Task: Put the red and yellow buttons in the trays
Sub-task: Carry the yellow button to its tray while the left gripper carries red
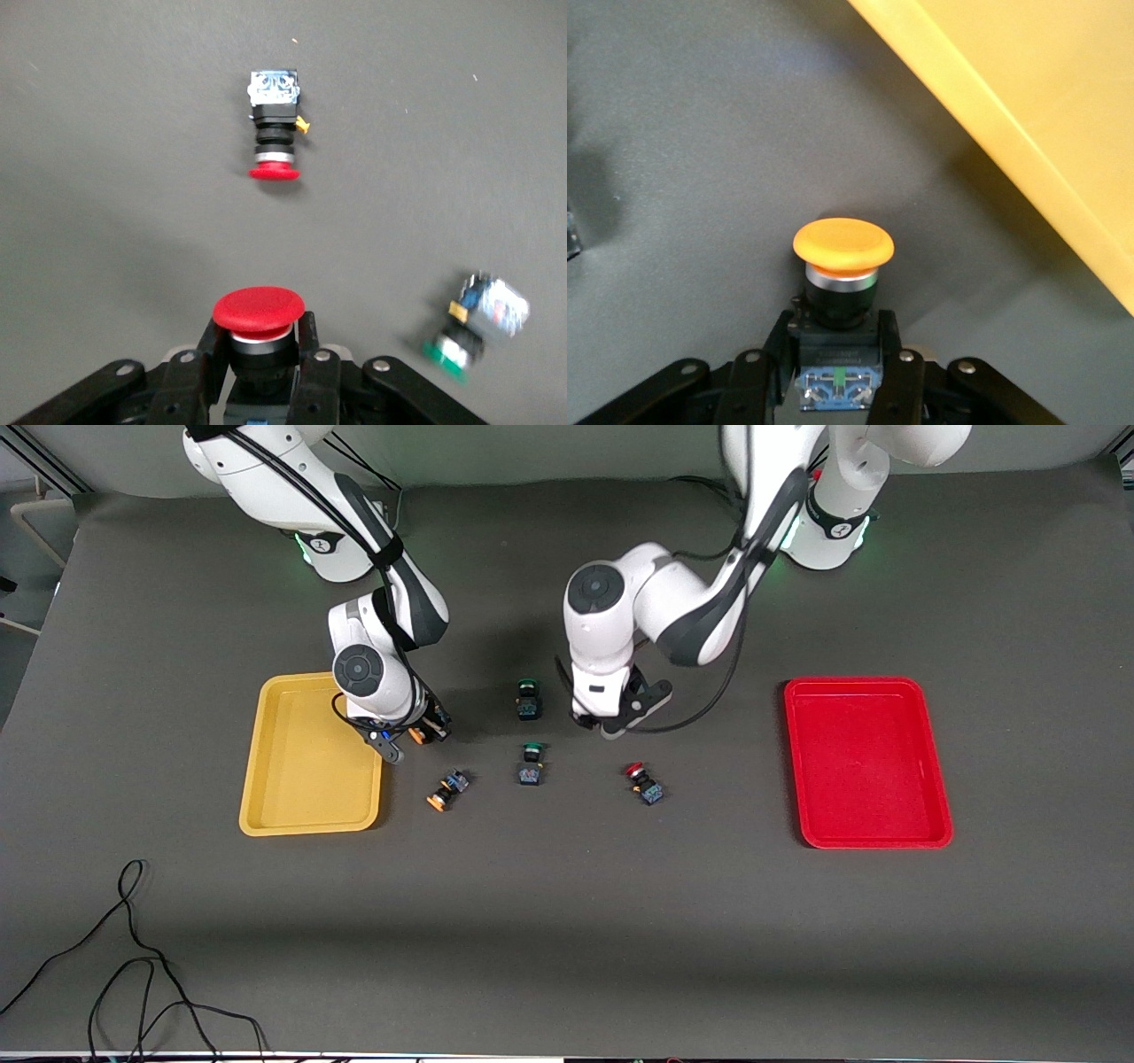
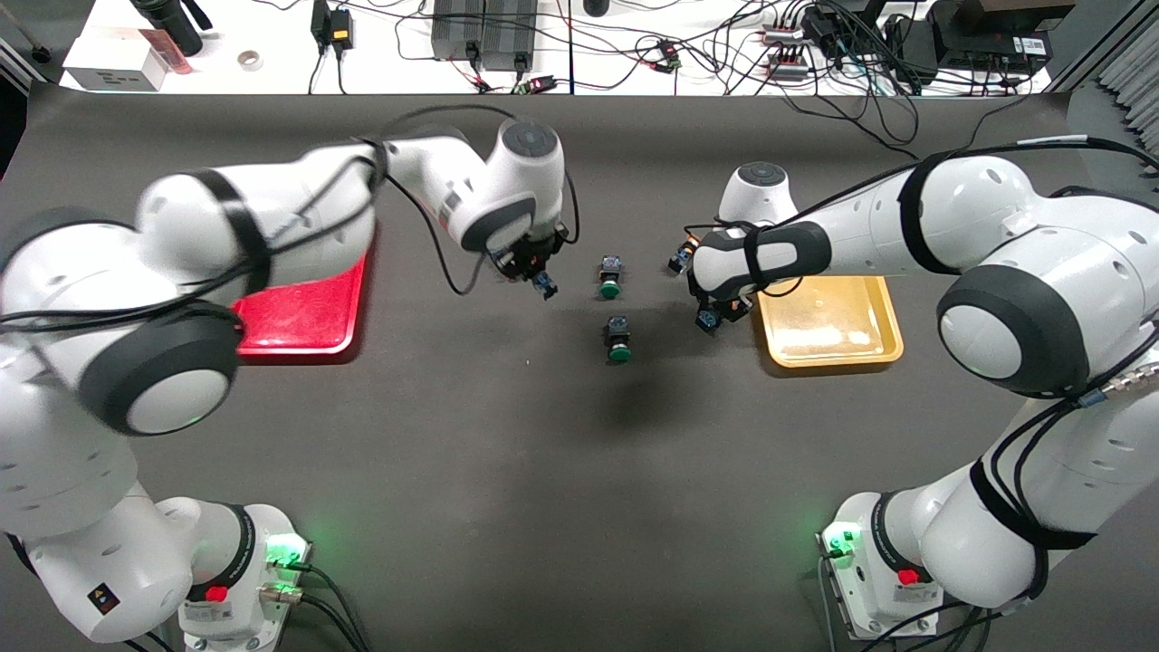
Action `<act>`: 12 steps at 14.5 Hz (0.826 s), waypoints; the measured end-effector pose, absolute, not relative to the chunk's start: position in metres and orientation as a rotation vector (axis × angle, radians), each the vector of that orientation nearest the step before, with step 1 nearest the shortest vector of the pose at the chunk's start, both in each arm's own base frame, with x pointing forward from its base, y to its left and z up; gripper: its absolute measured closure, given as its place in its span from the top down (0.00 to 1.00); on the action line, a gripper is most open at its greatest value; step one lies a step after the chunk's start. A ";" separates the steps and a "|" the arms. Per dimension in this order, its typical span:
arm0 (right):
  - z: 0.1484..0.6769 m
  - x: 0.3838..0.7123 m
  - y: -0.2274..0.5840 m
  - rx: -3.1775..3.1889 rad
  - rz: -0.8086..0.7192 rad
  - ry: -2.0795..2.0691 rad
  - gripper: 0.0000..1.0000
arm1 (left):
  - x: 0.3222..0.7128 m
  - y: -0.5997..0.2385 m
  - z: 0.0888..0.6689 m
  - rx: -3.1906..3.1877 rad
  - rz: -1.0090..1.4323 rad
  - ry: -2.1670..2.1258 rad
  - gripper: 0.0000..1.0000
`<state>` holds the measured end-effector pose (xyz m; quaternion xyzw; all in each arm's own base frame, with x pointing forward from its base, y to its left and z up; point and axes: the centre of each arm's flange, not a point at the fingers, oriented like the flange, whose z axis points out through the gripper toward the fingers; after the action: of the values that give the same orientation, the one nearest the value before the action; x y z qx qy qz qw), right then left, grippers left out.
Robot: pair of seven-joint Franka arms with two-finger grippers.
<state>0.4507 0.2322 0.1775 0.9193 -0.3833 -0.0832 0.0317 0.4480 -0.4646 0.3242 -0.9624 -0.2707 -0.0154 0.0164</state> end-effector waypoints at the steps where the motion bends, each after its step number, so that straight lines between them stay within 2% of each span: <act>1: 0.181 0.451 0.233 2.834 -0.257 -1.180 0.41 | 0.456 -0.449 0.344 -3.014 -0.015 -0.759 0.35; 3: 0.201 0.452 0.236 2.843 -0.274 -1.176 0.41 | 0.481 -0.402 0.377 -3.057 0.013 -0.622 0.35; 7: 0.287 0.464 0.211 2.858 -0.288 -1.208 0.41 | 0.511 -0.272 0.403 -3.049 0.146 -0.343 0.35; 10: 0.337 0.474 0.154 2.848 -0.270 -1.261 0.41 | 0.532 -0.170 0.397 -3.056 0.239 -0.220 0.35; 12: 0.350 0.478 0.112 2.862 -0.310 -1.253 0.41 | 0.542 -0.115 0.377 -3.072 0.266 -0.141 0.35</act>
<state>0.4777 0.1122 0.3500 0.9116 -0.3990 -0.0988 0.0008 0.5415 -0.1147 0.3768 -0.9949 -0.0458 0.0861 0.0276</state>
